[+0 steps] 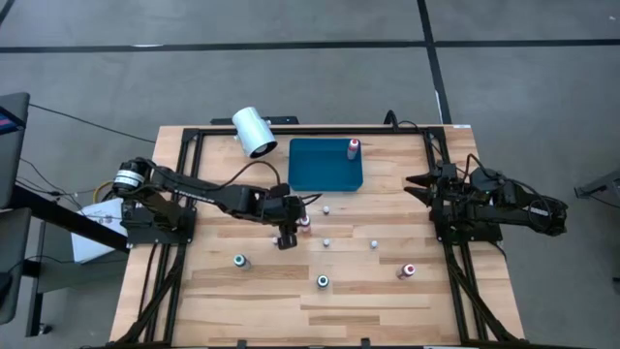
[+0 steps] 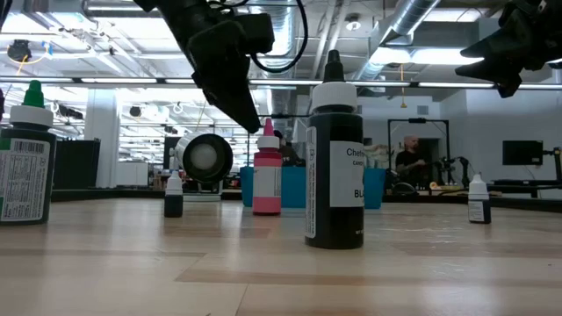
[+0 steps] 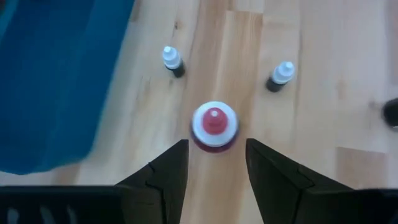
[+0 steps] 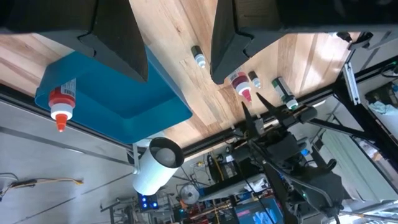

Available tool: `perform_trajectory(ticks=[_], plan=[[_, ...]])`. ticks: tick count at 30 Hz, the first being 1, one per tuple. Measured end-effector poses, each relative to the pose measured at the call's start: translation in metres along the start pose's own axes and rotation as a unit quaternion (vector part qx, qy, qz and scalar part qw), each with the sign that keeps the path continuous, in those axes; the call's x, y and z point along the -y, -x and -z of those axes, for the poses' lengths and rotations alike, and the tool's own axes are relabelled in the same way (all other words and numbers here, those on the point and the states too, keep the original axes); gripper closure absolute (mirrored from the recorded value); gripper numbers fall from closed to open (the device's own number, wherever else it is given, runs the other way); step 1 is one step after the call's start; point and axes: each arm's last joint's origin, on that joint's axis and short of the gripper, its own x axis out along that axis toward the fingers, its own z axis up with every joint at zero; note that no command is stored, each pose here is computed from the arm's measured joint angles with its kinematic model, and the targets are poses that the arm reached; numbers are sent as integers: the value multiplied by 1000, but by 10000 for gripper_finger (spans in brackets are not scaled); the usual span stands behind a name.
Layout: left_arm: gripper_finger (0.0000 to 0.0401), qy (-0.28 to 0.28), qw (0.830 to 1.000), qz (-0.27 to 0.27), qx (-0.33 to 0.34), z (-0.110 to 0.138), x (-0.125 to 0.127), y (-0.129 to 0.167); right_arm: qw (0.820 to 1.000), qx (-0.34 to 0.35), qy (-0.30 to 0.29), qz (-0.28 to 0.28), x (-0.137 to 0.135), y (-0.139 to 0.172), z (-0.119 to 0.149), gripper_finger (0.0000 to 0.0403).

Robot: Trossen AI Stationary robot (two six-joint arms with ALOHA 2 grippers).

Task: Pick & Place food coloring
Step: Put the large pink food coloring bottle into the blue bin

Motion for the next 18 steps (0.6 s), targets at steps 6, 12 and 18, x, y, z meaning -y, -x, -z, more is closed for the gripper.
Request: perform_trajectory(ticks=[6, 12, 18], plan=[[248, 70, 997, 16, -14, 0, -10, -6, 1000, 0, 0, 0, 0, 0, 0, 239], [248, 106, 994, 13, -15, -2, -20, -8, 1000, 0, 0, 0, 0, 0, 0, 237], [248, 112, 993, 27, -19, -2, -21, -8, 1000, 0, 0, 0, 0, 0, 0, 239]])
